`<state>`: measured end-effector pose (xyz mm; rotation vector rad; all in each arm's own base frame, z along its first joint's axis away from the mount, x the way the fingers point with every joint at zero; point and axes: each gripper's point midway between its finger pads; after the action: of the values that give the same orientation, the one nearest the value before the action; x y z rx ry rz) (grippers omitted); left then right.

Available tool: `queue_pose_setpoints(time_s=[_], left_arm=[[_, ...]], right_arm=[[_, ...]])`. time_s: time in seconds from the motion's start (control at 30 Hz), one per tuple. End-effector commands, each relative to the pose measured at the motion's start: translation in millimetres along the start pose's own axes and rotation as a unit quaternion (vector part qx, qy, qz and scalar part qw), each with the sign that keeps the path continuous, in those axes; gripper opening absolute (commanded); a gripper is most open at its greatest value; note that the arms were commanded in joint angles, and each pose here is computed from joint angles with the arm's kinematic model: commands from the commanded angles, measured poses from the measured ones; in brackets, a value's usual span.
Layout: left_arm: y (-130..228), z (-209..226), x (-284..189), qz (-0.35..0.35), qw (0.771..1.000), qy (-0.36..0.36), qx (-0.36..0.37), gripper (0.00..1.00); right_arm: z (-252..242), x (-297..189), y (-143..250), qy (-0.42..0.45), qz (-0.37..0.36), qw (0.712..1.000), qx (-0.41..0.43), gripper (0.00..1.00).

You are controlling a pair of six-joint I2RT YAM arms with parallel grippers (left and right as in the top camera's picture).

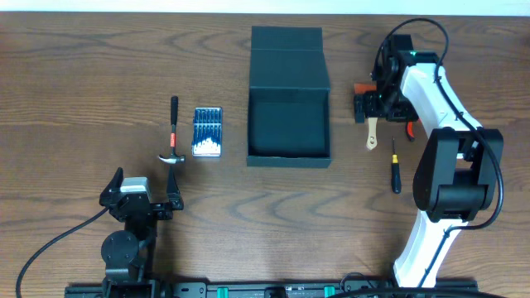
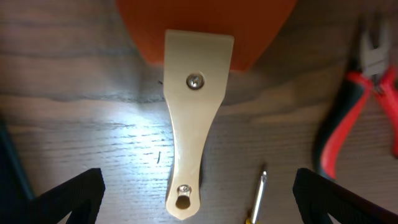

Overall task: Pack container
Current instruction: 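Move the right gripper over the orange scraper's wooden handle, then close the right gripper on the scraper handle and lift it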

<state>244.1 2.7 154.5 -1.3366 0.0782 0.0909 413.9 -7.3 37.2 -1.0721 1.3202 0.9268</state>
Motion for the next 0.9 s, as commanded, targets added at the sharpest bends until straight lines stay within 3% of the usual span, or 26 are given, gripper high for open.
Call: queue_pose_setpoints(time_s=[0.0,0.4,0.87], left_arm=[[17,-2,2,0.022,1.0,0.001,0.004,0.98],[17,-2,2,0.022,1.0,0.001,0.004,0.98],[17,-2,2,0.022,1.0,0.001,0.004,0.98]], right_arm=[[-2,17,11,0.011,0.015,1.0,0.005,0.99],[-4,44,26,0.009,0.021,1.0,0.0,0.99],[7,45,9,-0.016,-0.014,1.0,0.003,0.98]])
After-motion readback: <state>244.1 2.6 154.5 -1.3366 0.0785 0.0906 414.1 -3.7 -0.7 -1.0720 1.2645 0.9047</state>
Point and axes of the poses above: each gripper's point midway between its finger pads, its own x axis out along the fingers, its own z axis along the line the jaws close on, y = z × x, and after that the axes turned 14 degrees about x, right-handed
